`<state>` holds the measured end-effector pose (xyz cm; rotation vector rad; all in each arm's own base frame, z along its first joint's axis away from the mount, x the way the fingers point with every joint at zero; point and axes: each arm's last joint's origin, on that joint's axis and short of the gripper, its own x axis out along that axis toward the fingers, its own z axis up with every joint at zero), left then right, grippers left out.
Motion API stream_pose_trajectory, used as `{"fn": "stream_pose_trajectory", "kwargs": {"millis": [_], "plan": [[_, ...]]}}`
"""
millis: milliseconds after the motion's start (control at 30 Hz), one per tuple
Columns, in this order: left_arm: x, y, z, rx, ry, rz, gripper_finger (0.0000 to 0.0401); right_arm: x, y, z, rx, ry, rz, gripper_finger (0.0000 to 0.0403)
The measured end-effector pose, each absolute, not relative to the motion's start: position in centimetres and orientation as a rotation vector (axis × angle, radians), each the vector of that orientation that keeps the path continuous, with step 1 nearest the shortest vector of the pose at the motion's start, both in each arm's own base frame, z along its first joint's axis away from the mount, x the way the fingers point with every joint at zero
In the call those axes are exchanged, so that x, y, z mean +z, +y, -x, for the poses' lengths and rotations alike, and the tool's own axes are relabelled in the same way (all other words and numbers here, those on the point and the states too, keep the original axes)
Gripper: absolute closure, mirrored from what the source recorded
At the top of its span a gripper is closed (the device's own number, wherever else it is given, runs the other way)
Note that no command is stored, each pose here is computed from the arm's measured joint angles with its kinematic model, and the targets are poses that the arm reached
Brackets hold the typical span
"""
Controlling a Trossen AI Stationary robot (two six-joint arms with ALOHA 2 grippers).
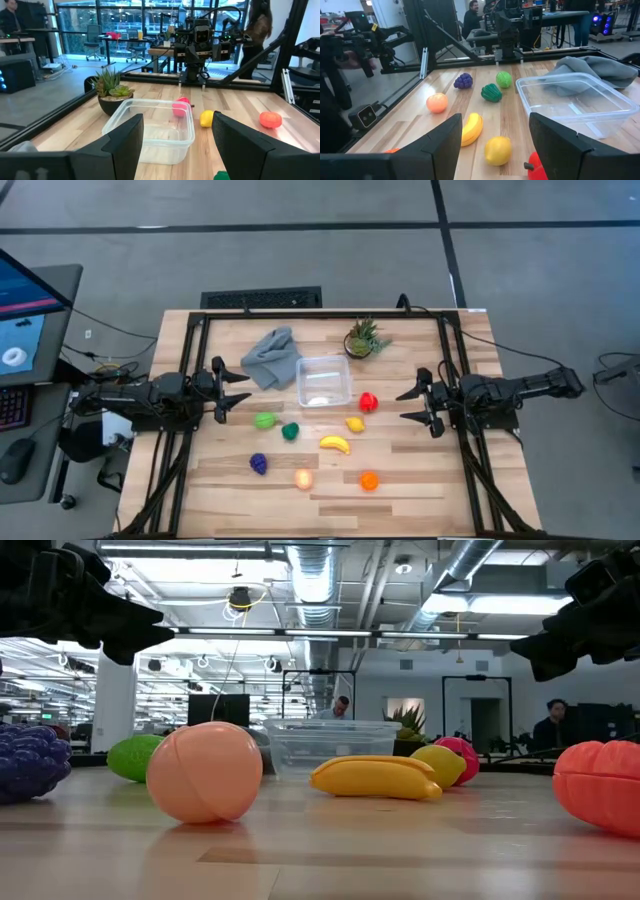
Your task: Pick and placing Produce into tupperware
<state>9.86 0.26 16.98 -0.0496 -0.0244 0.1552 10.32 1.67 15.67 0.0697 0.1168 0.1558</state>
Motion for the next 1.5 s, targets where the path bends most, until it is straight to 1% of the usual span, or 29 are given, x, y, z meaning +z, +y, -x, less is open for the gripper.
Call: {"fn": "stream_pose_trajectory", "kwargs": {"millis": [1500], "plan": [[16.98, 0.26, -9.86, 0.156, -0.024, 0.045, 0.0175, 15.68, 1.67, -10.32, 0.156, 0.116, -0.07, 0.0148]]}}
